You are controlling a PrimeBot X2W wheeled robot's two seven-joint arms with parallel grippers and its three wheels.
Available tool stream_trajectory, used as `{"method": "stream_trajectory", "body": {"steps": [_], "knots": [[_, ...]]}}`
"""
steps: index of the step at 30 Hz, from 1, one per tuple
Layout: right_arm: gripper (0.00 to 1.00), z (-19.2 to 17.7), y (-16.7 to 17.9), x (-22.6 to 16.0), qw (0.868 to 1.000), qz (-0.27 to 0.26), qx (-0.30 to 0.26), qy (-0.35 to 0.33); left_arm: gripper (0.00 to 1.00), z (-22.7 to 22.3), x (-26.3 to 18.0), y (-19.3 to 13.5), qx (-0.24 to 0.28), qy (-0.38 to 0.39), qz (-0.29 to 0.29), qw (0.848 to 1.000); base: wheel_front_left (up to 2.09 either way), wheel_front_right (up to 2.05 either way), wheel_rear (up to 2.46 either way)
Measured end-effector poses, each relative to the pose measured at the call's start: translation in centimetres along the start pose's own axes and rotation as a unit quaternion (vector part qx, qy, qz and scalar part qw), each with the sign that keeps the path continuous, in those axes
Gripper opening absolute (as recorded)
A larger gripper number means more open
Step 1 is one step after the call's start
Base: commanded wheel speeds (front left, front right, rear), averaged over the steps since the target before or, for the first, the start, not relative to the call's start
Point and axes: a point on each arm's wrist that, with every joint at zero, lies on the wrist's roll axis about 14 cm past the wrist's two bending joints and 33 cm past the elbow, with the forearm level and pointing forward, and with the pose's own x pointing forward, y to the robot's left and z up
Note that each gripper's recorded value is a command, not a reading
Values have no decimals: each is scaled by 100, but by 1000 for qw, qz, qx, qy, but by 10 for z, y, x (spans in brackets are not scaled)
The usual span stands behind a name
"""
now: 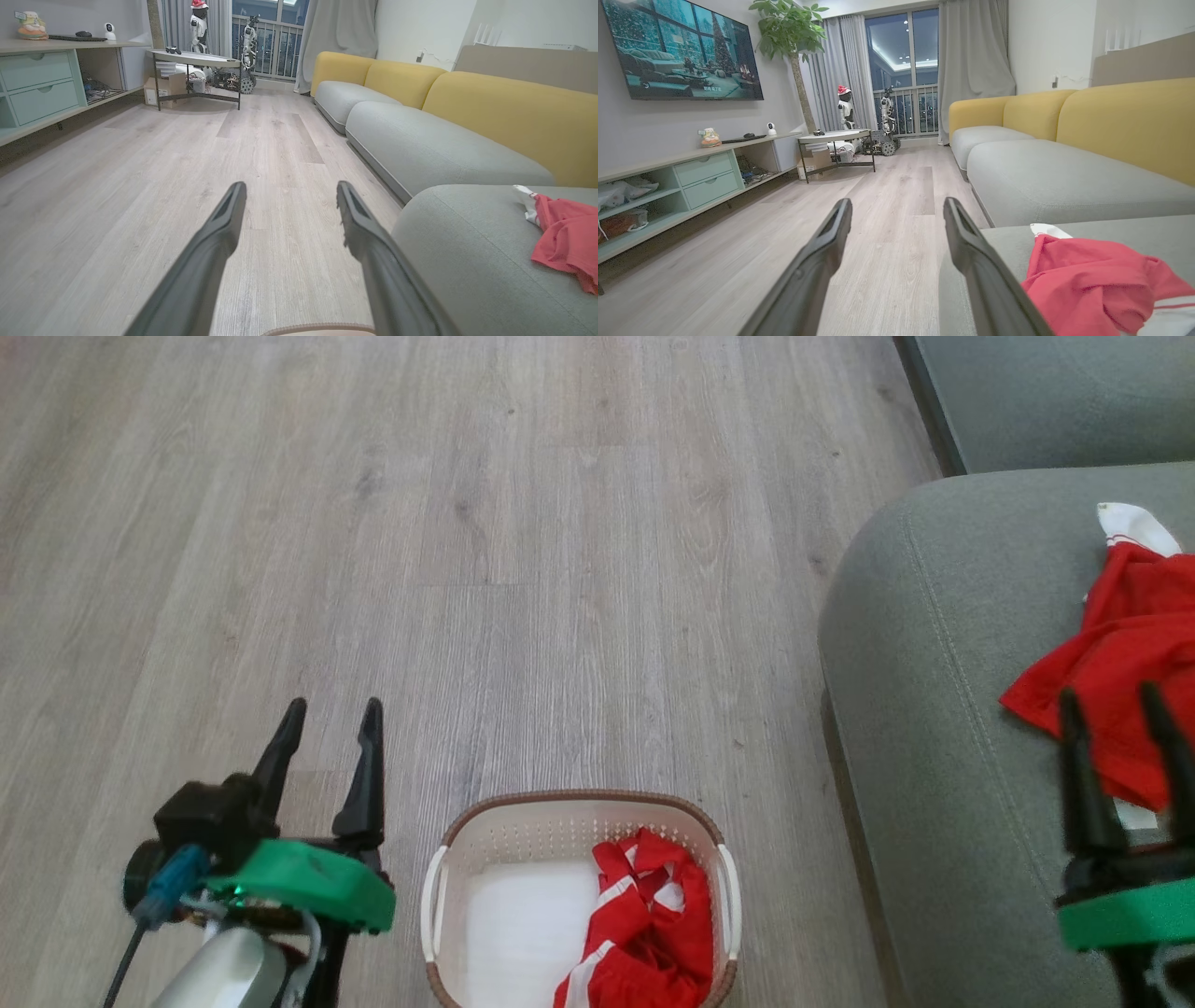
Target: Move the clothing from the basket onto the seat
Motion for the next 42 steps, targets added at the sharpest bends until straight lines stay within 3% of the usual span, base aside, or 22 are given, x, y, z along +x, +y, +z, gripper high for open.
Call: {"method": "stream_trajectory", "body": {"steps": [13, 42], "knots": [[100, -35, 25, -13, 999, 15, 29, 41, 100, -17, -12, 7, 32, 7, -1, 999, 0, 0, 0], [100, -44, 23, -19, 998, 8, 30, 52, 100, -25, -2, 1, 34, 8, -15, 999, 0, 0, 0]]}}
